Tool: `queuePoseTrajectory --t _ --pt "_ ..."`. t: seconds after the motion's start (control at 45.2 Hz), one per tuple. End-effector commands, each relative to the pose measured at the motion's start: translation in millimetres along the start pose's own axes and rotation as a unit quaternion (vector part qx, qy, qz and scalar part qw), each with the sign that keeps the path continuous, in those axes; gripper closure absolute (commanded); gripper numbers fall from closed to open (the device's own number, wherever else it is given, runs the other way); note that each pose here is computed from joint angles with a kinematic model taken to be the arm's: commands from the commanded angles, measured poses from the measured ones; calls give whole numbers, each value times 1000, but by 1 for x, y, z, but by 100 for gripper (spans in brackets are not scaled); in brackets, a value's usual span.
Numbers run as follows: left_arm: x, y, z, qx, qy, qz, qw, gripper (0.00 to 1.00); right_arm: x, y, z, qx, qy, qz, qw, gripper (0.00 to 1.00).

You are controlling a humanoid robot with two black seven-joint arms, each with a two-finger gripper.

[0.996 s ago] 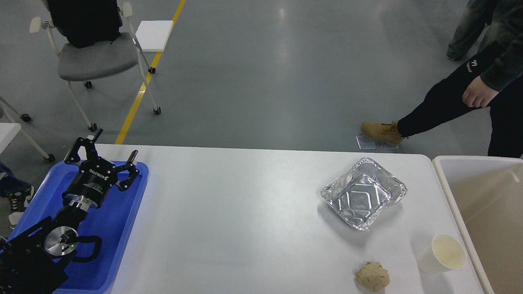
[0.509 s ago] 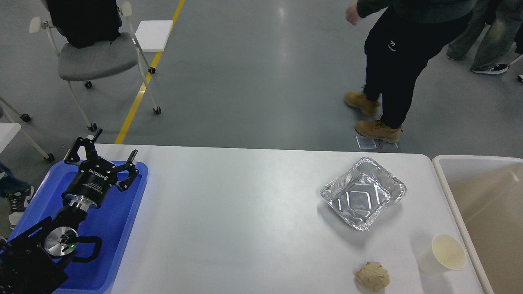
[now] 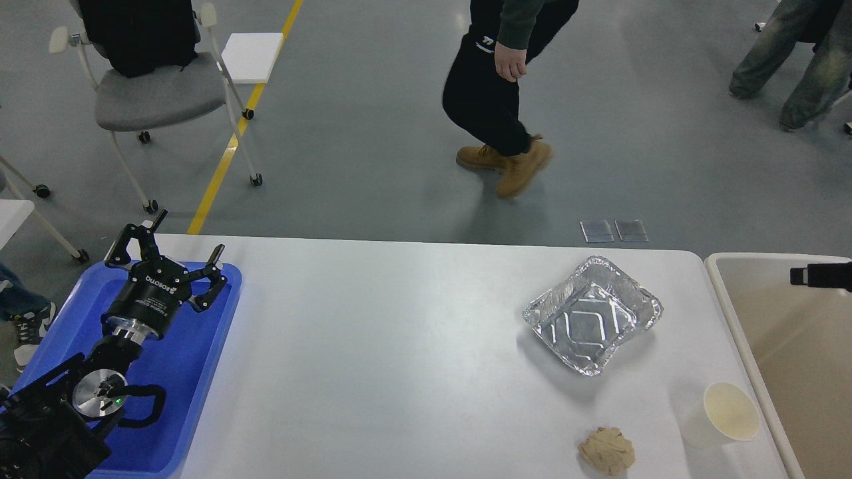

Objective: Tidy desktop

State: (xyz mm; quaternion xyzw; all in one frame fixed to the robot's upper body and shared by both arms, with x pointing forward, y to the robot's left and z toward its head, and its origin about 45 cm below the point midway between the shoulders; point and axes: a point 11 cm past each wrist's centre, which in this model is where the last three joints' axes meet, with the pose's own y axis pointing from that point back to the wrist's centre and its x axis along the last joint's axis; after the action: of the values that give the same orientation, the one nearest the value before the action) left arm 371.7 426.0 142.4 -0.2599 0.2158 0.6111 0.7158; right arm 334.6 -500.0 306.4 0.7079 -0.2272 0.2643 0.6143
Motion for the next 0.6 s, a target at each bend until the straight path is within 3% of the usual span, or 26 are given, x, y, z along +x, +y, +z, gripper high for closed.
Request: queuePoseTrajectory --t 0.0,0.576 --pt "0 0 0 0 0 0 1000 1 16 -9 -15 -10 46 -36 998 0" --pt "0 0 0 0 0 0 1000 1 58 -11 -66 -42 35 -130 990 0"
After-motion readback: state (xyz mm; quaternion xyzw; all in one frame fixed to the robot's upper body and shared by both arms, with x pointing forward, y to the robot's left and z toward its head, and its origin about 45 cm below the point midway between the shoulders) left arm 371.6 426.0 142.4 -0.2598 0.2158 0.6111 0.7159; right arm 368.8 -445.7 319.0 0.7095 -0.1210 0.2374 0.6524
